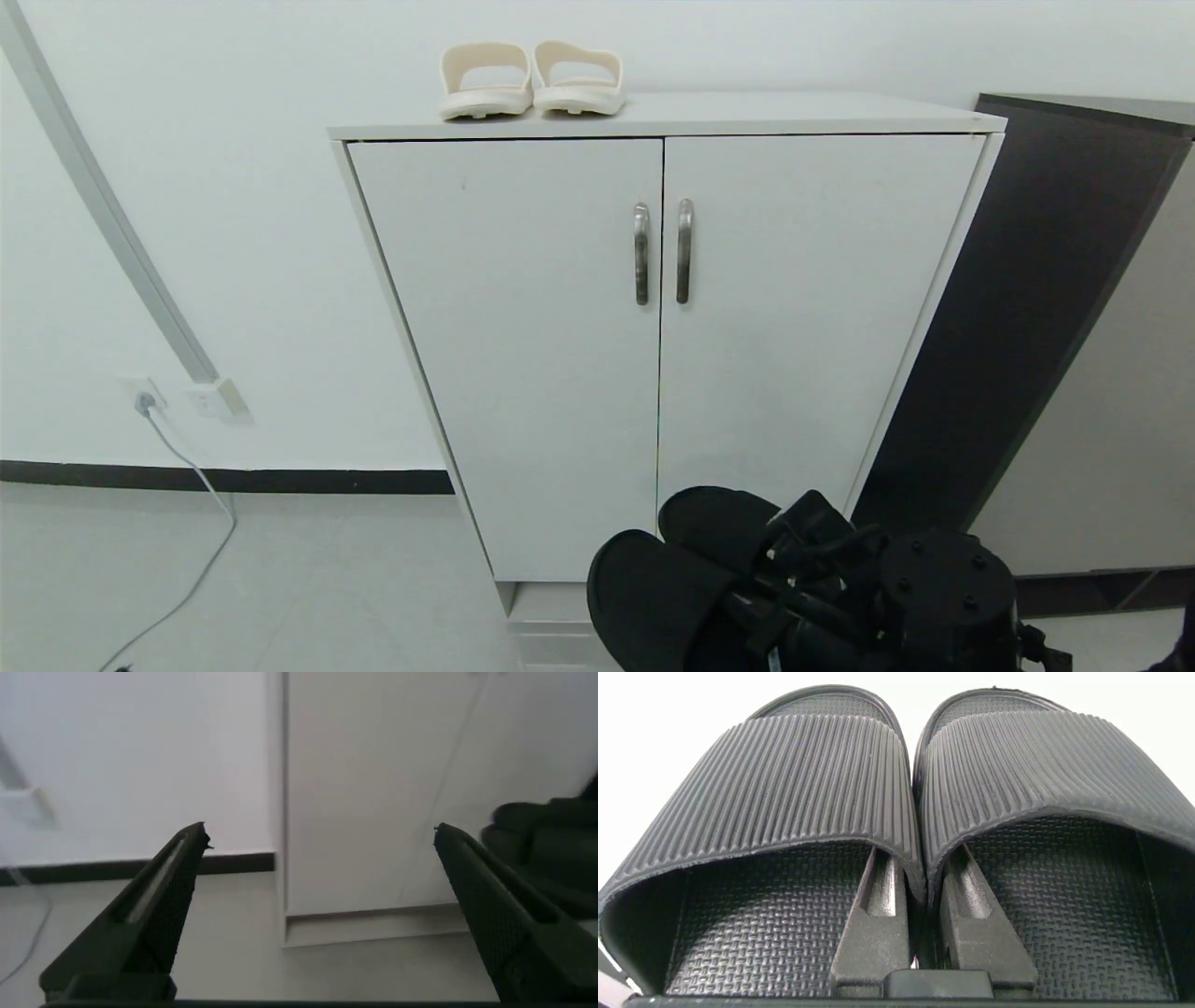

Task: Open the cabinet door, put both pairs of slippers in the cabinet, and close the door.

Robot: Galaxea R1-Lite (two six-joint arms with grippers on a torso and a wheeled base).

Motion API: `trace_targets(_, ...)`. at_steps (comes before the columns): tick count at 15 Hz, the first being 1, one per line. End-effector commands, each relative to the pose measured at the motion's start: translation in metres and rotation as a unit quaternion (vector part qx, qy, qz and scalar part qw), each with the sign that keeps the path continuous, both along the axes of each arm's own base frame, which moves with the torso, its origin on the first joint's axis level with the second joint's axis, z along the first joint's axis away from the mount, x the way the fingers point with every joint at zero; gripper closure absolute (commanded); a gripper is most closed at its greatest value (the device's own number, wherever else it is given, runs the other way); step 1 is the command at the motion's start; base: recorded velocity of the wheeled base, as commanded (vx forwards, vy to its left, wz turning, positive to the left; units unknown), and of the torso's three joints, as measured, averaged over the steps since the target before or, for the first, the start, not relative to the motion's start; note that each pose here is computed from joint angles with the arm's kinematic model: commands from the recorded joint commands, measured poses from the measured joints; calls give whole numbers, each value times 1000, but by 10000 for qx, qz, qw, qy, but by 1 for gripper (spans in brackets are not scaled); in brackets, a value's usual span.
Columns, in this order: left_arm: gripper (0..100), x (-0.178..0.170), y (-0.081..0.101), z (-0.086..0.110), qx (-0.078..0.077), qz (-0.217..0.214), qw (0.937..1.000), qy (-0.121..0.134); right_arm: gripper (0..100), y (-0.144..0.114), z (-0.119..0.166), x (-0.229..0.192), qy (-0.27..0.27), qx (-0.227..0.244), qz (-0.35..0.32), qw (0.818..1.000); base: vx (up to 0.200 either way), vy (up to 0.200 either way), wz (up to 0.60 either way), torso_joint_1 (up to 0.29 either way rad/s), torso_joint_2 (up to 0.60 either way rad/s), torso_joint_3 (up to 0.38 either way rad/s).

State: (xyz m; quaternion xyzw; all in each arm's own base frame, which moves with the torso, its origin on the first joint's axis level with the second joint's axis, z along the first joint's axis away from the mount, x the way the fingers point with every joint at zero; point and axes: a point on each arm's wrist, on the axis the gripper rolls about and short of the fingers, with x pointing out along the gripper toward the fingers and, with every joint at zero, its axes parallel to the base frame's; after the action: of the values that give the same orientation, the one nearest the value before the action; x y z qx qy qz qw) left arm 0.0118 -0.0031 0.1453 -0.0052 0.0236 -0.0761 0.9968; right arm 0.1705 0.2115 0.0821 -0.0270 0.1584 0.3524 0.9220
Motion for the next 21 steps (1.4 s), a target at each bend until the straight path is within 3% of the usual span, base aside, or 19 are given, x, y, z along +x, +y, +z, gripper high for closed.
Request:
trace_targets(1, 0, 74, -17, 27, -107, -1353, 9896, 485, 100, 0, -1, 1, 12, -21, -15, 10000, 0, 0, 0, 0, 0, 0)
trace_targets(3, 0, 101, -39, 43, -81, -2026, 9783, 425, 100, 0, -2, 1, 28, -17, -11, 10000, 0, 0, 0, 0, 0, 0)
trace_targets(5, 0, 114, -49, 55, -63, -2208, 9746, 367, 100, -1, -1, 3, 23, -11, -42, 10000, 0, 0, 0, 0, 0, 0)
trace_targets(8, 0, 156, -83, 92, -103, -2658, 9639, 127, 100, -4, -1, 7, 33, 7, -83, 10000, 0, 0, 0, 0, 0, 0)
trace_targets(10, 0, 170, -102, 103, -118, -2879, 9576, 64, 100, -5, -1, 9, 28, 13, -114, 9999, 0, 0, 0, 0, 0, 0)
trace_targets(12, 0, 192, -139, 108, -293, -3261, 9447, 206, 100, -3, 0, 10, 11, 39, -107, 9999, 0, 0, 0, 0, 0, 0)
trace_targets(16, 0, 219, -182, 120, -925, -3575, 9285, 388, 100, -2, -9, 12, 143, -76, -125, 9998, 0, 0, 0, 0, 0, 0)
trace_targets(17, 0, 228, -195, 122, -988, -3653, 9248, 384, 100, -2, -11, 13, 155, -85, -141, 9997, 0, 0, 0, 0, 0, 0)
trace_targets(19, 0, 240, -211, 116, -950, -3776, 9197, 508, 100, -2, -10, 14, 157, -64, -113, 9998, 0, 0, 0, 0, 0, 0)
trace_targets(21, 0, 251, -223, 114, -951, -4111, 9050, 543, 100, -3, -11, 12, 184, -75, -28, 9998, 0, 0, 0, 0, 0, 0)
